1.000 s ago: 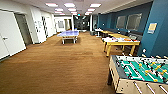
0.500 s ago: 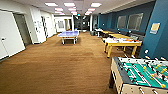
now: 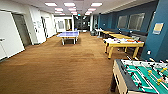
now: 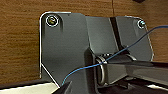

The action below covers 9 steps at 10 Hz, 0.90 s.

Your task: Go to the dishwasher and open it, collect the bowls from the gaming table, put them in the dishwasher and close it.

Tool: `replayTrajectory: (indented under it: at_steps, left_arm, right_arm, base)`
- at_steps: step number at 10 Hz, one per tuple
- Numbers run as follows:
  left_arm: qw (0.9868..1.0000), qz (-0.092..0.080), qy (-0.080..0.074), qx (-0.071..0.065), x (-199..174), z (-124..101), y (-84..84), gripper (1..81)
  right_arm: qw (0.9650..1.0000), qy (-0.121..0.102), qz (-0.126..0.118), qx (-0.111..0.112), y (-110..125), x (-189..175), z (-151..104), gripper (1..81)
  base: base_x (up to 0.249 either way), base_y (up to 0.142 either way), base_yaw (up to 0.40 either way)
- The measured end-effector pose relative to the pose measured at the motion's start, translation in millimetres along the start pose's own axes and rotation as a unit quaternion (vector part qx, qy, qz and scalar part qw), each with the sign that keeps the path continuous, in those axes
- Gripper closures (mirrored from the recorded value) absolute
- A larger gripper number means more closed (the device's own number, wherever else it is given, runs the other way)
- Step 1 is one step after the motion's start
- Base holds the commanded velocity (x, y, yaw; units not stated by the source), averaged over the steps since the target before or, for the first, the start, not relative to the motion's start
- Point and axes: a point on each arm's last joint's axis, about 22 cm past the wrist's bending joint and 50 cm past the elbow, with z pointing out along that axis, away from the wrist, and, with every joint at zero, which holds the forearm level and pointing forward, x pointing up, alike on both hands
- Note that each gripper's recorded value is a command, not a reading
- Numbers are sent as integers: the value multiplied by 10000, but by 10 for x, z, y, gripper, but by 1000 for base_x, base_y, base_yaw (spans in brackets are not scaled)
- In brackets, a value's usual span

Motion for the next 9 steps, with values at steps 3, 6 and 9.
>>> replayTrajectory:
  at_steps: [3, 6, 9]
  left_arm:
    - [10000, 2, 0, 3, 0, -2, -6, 10]
    - [10000, 0, -2, 15, -9, -9, -26, 10]
    - [10000, -9, -29, 18, -71, -13, -29, 10]
  right_arm:
    - [9999, -52, 18, -132, 126, -67, -17, 10]
    - [9998, -125, 36, -132, 121, -182, -13, 10]
    - [9998, -128, 52, -117, 94, -260, -1, 10]
  base:
    - [187, 0, 0]
    - [187, 0, 0]
    - [187, 0, 0]
